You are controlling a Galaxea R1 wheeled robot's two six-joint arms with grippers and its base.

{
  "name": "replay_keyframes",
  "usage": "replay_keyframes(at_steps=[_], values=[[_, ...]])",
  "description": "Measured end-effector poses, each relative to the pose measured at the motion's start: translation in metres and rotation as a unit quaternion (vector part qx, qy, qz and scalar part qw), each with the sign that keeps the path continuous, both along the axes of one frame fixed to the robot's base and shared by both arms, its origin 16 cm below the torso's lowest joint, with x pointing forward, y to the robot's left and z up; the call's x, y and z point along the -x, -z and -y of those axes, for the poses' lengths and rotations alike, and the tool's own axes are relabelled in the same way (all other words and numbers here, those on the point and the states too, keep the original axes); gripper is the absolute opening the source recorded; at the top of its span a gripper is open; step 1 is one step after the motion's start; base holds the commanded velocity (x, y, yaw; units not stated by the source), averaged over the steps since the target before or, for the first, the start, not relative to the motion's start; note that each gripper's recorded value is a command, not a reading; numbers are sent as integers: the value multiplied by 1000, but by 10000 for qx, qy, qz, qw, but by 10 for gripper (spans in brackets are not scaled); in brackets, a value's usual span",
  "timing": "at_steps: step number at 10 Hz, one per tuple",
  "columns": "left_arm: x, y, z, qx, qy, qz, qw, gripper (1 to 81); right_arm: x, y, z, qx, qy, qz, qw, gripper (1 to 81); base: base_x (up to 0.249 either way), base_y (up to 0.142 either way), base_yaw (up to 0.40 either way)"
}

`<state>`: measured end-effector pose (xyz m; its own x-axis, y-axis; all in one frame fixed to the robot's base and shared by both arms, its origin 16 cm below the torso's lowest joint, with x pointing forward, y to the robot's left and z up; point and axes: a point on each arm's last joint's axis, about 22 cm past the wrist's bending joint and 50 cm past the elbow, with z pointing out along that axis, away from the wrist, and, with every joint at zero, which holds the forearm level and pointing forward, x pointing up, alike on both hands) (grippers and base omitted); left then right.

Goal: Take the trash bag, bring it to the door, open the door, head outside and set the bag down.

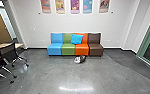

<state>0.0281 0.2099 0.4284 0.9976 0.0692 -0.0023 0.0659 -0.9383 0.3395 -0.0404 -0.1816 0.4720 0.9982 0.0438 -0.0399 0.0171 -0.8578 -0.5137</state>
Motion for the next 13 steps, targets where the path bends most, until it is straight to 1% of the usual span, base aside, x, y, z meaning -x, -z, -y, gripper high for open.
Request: replay_keyframes(at_steps=[13], values=[[0, 0, 0, -1, 2, 1, 10000, 811, 3, 0, 0, 0, -1, -15, 10000, 811, 197, 0, 0]])
